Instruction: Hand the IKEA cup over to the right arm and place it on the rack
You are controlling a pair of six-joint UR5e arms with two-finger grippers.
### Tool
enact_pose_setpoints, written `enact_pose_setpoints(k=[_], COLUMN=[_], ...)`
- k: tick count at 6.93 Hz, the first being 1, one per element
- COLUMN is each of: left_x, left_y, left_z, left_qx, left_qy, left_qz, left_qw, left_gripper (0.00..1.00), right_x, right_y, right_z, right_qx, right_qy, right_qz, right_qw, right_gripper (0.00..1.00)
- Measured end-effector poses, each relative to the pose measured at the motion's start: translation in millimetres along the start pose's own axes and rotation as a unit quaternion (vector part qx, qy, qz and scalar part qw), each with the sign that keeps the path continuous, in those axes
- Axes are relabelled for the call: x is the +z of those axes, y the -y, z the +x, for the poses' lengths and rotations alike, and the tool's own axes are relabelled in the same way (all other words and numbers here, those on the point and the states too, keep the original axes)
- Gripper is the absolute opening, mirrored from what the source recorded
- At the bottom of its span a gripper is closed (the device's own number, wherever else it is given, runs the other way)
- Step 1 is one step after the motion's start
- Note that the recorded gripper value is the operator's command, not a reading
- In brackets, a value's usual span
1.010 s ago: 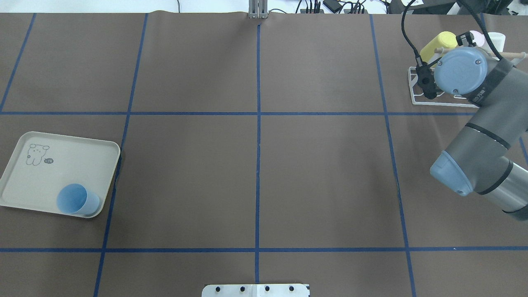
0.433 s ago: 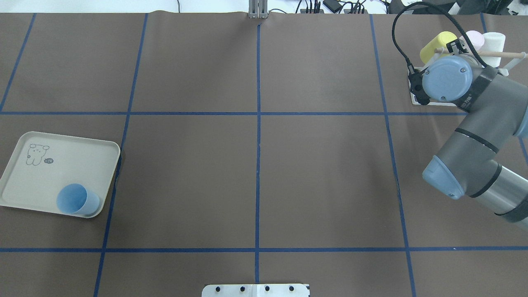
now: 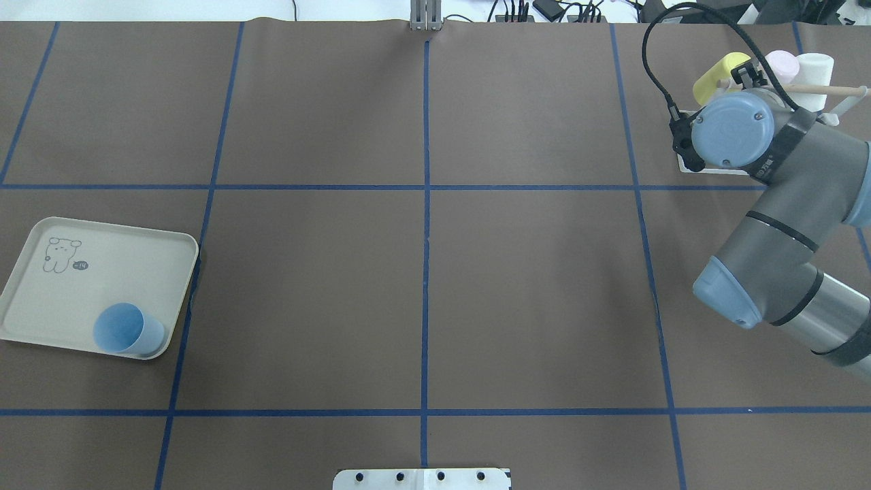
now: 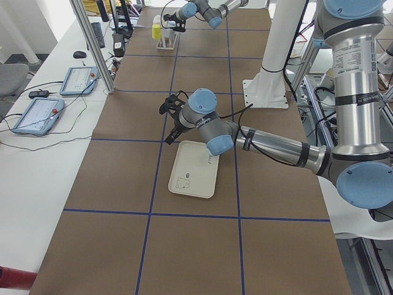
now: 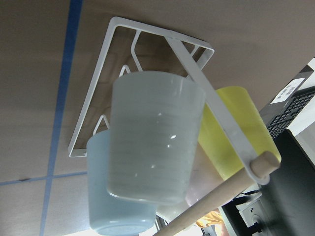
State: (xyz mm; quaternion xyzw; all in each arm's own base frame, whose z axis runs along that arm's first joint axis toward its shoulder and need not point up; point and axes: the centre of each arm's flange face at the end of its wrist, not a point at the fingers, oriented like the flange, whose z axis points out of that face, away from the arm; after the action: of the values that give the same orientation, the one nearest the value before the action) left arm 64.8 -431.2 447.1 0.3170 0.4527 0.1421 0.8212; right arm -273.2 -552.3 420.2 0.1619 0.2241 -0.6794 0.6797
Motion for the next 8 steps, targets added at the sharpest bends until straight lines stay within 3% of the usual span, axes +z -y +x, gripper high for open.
enact_pose_setpoints(k=[2, 3, 4, 5, 6, 7, 8], left_x=[-1, -2, -3, 0, 11, 31, 53], left_y=[-3, -8, -16, -26, -34, -40, -51], left_z=[0, 1, 0, 2, 9, 24, 43], left_qx=[-0.012, -0.027, -0.036, -0.045, -0.063, -0.083, -0.101], left_qy=[0.001, 0.001, 0.002, 0.006, 0.01, 0.012, 0.008], left_qz=[0.001, 0.005, 0.009, 0.01, 0.007, 0.0, -0.011], left_qw=[0.9999, 0.9996, 0.9993, 0.9989, 0.998, 0.9965, 0.9948], left_gripper=[1.0, 1.0, 1.0, 1.0, 1.0, 1.0, 1.0], right_x=[-28, -45, -66, -91, -118, -144, -171], right_y=[7, 11, 13, 12, 12, 15, 25], right_z=[24, 31, 34, 35, 34, 33, 31], right_qx=[0.034, 0.071, 0.118, 0.176, 0.244, 0.315, 0.39], right_qy=[-0.024, -0.028, -0.021, -0.004, 0.022, 0.048, 0.075], right_qz=[0.033, 0.071, 0.119, 0.174, 0.228, 0.28, 0.33], right_qw=[0.9986, 0.9946, 0.9857, 0.969, 0.9423, 0.9058, 0.8564], right_gripper=[0.98, 0.98, 0.98, 0.98, 0.98, 0.99, 0.99])
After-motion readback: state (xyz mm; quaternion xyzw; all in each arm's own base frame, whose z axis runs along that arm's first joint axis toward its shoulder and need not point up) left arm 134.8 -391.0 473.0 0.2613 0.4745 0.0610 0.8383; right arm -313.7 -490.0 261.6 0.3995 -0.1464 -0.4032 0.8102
